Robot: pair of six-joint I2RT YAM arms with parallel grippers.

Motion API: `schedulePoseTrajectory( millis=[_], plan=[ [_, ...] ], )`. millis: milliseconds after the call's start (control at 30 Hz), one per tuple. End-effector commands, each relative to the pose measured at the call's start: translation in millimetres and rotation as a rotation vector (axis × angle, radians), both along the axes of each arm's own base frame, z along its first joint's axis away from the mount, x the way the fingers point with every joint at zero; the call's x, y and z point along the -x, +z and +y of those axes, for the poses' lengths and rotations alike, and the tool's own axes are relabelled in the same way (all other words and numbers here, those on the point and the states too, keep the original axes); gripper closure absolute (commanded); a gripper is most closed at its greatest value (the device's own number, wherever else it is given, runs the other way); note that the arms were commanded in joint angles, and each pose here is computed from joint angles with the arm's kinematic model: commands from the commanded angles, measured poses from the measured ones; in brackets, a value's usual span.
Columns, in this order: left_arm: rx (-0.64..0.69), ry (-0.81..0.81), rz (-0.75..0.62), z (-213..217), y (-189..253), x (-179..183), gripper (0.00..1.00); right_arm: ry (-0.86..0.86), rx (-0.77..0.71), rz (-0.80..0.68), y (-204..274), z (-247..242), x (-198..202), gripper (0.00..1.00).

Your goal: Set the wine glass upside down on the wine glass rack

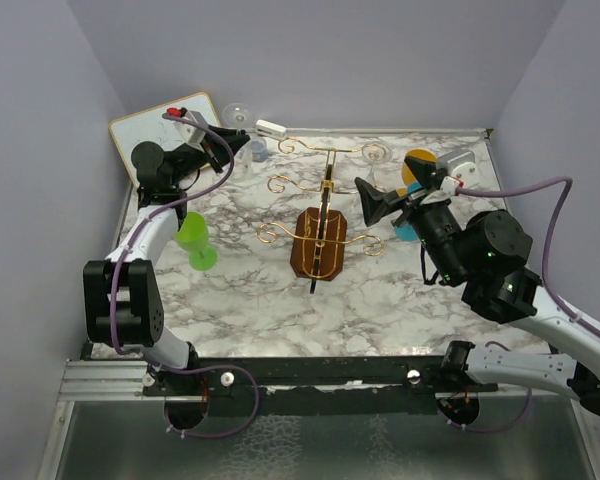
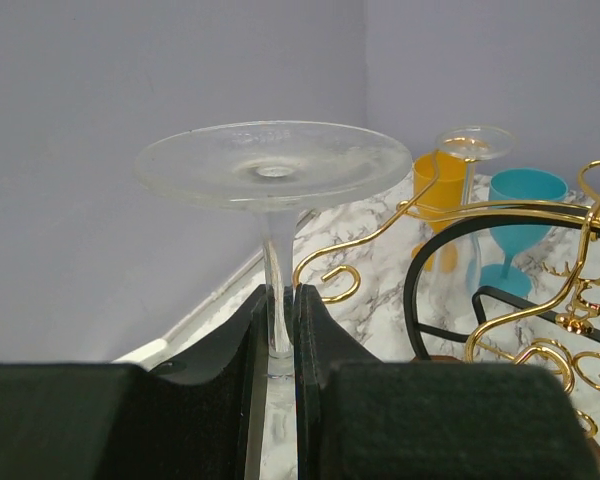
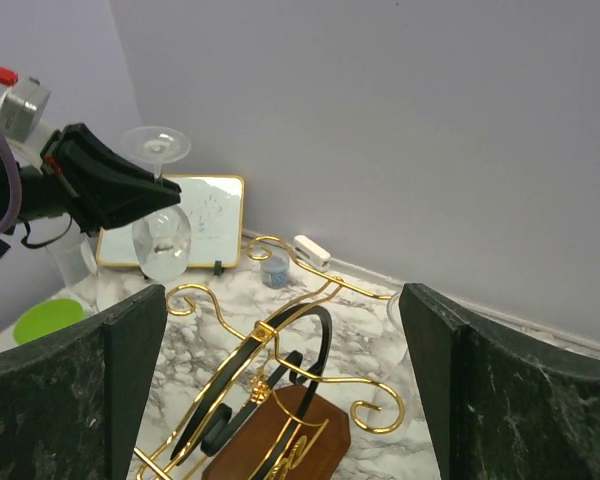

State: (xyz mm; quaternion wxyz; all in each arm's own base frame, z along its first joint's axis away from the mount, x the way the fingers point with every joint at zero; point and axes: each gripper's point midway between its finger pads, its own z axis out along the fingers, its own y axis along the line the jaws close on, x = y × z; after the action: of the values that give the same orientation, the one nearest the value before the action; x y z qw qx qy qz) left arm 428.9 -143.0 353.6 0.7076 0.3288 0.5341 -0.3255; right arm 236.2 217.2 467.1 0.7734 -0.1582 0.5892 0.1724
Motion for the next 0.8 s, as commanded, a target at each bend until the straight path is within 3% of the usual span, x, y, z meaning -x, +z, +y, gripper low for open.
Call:
schedulePoseTrajectory(
  millis=[0,300,767],
  plan=[
    [0.032,-0.067,-0.172,-4.7,16.4,11.9,1.00,-0.042,-0.096,0.073,0.3,-23.3,5.6,0.01],
    [0.093,-0.117,-0.127,-10.8,-14.7,1.9,1.00,-0.052,-0.125,0.137,-5.9,-32.2,9.4,0.01],
    [0.038,-0.165,-0.066,-50.7,-60.2,-5.4,1.00,-0.071,-0.118,0.147,-7.2,-26.5,3.5,0.01]
  ],
)
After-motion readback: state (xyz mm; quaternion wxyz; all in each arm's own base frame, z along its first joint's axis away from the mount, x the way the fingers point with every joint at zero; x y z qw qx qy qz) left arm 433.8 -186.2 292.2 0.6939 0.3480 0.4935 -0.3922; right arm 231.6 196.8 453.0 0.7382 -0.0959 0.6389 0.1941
